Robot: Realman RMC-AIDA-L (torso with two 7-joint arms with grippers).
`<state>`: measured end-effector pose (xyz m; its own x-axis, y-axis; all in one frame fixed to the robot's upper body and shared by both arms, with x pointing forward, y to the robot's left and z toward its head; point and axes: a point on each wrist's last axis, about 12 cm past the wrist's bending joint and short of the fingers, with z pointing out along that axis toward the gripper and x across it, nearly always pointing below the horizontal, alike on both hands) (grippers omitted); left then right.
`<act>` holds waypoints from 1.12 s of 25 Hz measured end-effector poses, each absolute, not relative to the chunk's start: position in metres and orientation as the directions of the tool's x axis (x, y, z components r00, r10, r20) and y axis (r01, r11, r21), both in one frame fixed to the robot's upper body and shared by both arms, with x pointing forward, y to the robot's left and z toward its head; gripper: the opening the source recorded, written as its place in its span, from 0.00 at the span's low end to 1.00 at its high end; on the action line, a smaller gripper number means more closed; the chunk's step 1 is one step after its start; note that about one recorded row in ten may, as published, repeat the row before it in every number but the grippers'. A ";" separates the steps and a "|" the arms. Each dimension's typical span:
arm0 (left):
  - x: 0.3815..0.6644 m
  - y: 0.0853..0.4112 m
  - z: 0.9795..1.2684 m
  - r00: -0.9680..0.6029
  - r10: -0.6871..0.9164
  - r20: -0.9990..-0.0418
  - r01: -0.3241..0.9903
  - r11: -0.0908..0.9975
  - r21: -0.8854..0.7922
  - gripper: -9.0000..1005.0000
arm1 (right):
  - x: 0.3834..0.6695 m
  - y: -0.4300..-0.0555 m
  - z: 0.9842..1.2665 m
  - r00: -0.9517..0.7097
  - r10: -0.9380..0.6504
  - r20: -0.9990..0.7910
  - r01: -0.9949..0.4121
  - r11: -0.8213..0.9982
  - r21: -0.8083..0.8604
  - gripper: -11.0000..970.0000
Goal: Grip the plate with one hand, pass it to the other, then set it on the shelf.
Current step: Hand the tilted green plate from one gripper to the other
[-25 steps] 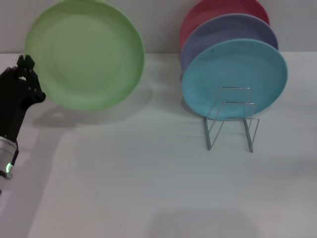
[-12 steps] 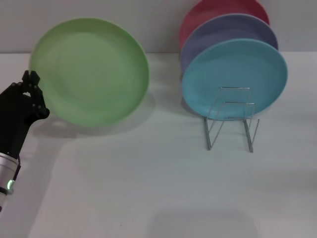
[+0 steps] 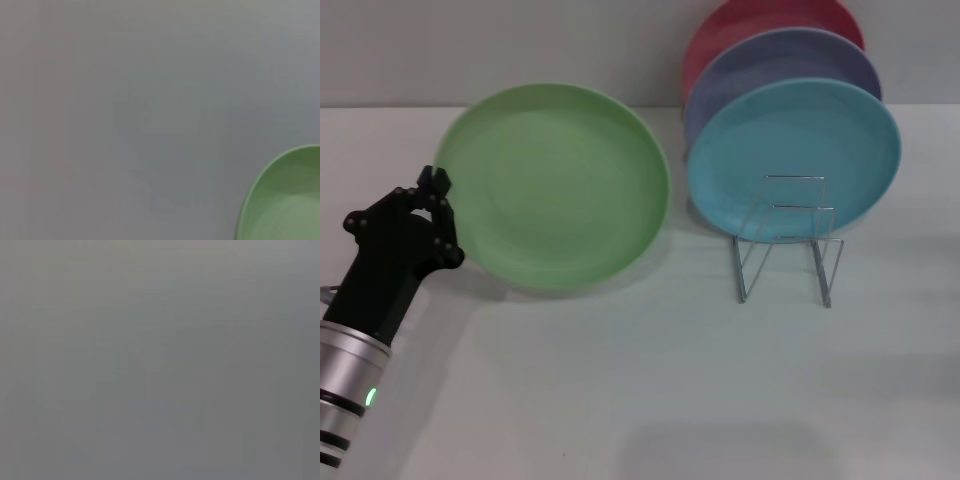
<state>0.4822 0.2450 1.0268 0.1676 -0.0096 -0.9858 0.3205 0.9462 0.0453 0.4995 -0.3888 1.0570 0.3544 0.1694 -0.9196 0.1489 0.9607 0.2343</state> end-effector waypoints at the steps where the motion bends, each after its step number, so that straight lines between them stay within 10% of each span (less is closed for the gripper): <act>1: 0.482 0.243 1.027 0.175 0.003 -0.985 0.324 0.944 0.061 0.04 | 0.497 -0.385 1.056 0.359 0.175 -0.917 0.127 0.964 0.234 0.65; 28: 0.483 0.223 1.028 0.212 0.098 -0.972 0.286 0.945 0.158 0.04 | 0.463 -0.326 1.037 0.280 0.298 -0.913 -0.200 0.948 0.248 0.65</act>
